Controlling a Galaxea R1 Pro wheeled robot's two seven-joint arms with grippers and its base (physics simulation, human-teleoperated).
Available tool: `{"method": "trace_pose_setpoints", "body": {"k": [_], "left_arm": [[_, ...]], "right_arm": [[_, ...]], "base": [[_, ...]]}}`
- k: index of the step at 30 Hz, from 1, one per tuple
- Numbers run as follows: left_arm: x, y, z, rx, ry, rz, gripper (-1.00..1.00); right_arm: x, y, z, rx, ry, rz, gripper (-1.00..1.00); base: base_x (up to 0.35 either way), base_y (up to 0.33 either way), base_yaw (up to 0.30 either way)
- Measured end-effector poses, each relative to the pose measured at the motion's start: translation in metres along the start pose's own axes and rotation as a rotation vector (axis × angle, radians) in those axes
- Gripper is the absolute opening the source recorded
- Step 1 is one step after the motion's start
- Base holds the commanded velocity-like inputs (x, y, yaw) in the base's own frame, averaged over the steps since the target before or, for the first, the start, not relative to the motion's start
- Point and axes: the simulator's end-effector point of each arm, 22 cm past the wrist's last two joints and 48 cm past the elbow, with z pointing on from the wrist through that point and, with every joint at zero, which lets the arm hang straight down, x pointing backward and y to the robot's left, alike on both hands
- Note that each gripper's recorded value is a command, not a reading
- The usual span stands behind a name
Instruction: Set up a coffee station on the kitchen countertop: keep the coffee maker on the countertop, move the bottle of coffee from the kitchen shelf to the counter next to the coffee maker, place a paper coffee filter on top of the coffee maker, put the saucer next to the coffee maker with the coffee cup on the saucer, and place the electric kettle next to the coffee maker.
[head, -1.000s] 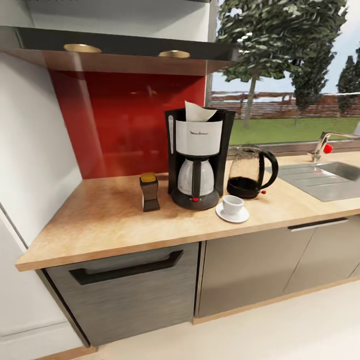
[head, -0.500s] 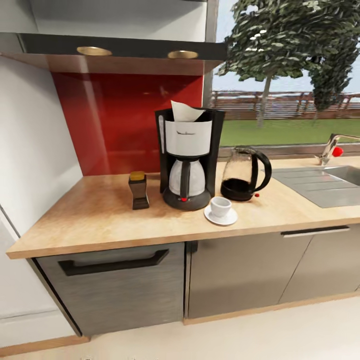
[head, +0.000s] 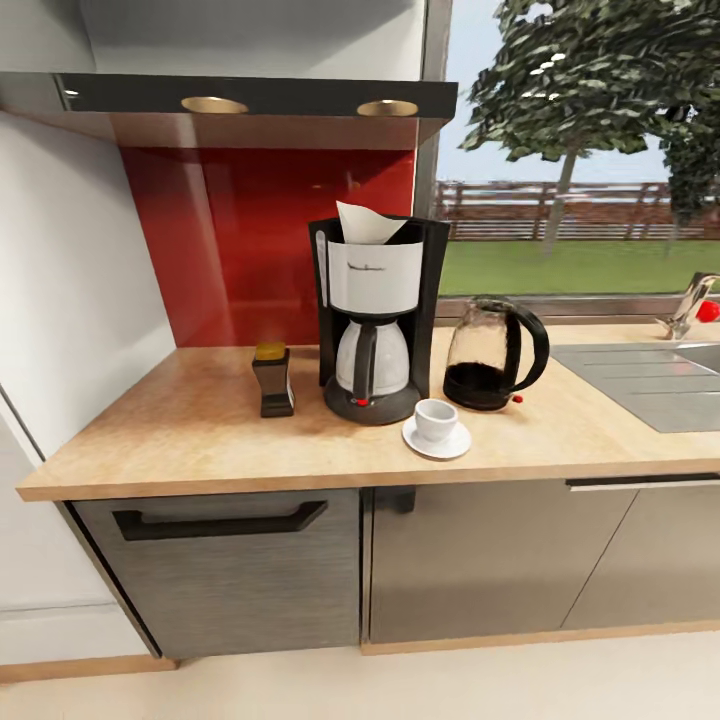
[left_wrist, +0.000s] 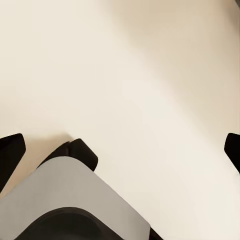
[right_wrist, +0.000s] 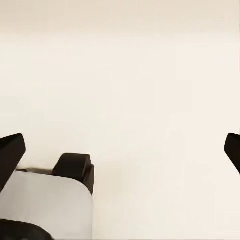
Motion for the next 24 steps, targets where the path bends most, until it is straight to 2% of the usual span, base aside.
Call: {"method": "trace_pose_setpoints", "body": {"k": [3,6,24], "left_arm": [[0.000,0.000,0.000,0.000,0.000,0.000,1.00],[0.000,0.000,0.000,0.000,0.001,0.000,1.00],[0.000,0.000,0.000,0.000,0.001,0.000,1.00]], "right_arm": [[0.005,0.034,0.005,-0.051,0.009,0.015,1.00],[0.006,0.041,0.006,-0.061,0.010,0.019,1.00],[0.006,0.047,0.006,-0.069,0.011,0.022,1.00]], "base": [[0.001,-0.003,0.002],[0.000,-0.001,0.001],[0.000,0.000,0.000]]}}
